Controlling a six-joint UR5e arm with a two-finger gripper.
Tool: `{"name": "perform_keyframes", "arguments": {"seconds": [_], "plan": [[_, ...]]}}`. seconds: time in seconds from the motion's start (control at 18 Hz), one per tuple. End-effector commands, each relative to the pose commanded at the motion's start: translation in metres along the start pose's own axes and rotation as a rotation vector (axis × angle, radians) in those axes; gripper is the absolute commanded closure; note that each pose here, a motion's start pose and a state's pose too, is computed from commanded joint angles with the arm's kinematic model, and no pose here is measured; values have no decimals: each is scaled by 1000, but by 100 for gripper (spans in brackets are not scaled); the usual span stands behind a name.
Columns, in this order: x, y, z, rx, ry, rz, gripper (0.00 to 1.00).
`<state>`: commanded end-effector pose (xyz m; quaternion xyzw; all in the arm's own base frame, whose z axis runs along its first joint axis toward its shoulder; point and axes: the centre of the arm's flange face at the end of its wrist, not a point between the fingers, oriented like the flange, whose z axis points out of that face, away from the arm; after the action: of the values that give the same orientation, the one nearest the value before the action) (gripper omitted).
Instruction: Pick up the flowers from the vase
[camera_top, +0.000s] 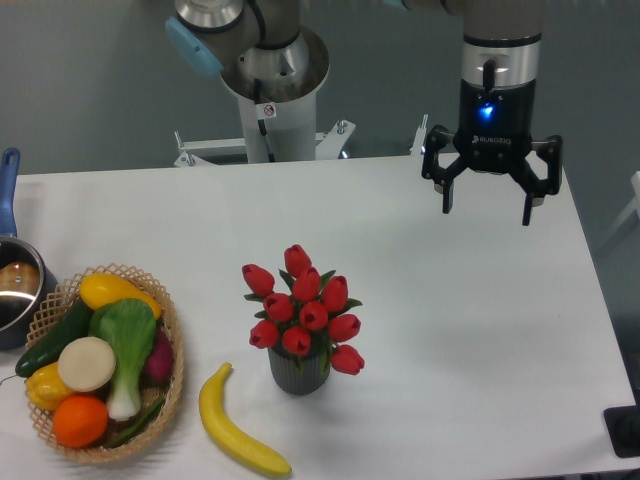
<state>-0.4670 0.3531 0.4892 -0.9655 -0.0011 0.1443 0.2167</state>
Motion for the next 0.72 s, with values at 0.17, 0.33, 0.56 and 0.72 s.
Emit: {"name": "perform_keyframes", "arguments": {"seconds": [0.17,0.33,0.56,0.72], "plan": [[0,0,1,0,2,-1,0],[4,-4,3,4,8,-16,0],[12,-4,13,24,44,-94,0],[14,-2,19,33,49,-96,0]]}}
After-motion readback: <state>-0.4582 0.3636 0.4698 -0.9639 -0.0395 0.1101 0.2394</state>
